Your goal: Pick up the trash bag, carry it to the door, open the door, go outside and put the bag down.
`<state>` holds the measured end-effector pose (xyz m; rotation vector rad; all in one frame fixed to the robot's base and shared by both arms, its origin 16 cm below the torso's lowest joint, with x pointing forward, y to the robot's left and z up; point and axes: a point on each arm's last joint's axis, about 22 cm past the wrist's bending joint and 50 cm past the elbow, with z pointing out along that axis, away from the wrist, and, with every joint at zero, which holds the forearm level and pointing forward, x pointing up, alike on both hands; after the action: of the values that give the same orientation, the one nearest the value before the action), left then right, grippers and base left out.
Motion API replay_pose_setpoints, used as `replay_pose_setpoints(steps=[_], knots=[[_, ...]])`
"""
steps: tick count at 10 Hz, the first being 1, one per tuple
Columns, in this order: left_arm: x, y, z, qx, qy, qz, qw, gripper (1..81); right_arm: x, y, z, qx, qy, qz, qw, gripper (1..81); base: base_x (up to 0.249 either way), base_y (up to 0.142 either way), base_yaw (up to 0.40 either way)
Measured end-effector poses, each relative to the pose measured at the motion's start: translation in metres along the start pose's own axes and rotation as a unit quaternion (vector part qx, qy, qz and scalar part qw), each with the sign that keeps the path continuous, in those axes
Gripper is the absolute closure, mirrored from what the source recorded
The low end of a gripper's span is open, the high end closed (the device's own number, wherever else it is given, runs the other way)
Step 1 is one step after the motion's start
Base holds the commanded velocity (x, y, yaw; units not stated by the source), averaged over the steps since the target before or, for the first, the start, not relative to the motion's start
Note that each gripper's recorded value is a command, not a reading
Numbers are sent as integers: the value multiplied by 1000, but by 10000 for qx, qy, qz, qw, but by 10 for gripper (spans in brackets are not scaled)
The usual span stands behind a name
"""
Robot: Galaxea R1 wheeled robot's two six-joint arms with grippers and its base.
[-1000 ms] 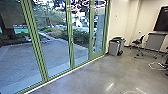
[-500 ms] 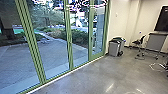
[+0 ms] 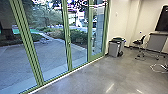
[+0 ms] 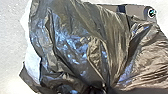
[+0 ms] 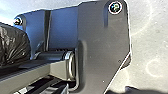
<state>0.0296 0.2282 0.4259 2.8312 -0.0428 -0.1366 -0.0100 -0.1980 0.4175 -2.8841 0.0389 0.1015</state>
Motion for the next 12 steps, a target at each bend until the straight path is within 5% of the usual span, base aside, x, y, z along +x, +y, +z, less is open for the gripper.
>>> replay_pose_setpoints(steps=[12], knots=[[1,4,1,-25,12,25,10000,811,0,0,0,-1,1,1,10000,10,138,-89,0]])
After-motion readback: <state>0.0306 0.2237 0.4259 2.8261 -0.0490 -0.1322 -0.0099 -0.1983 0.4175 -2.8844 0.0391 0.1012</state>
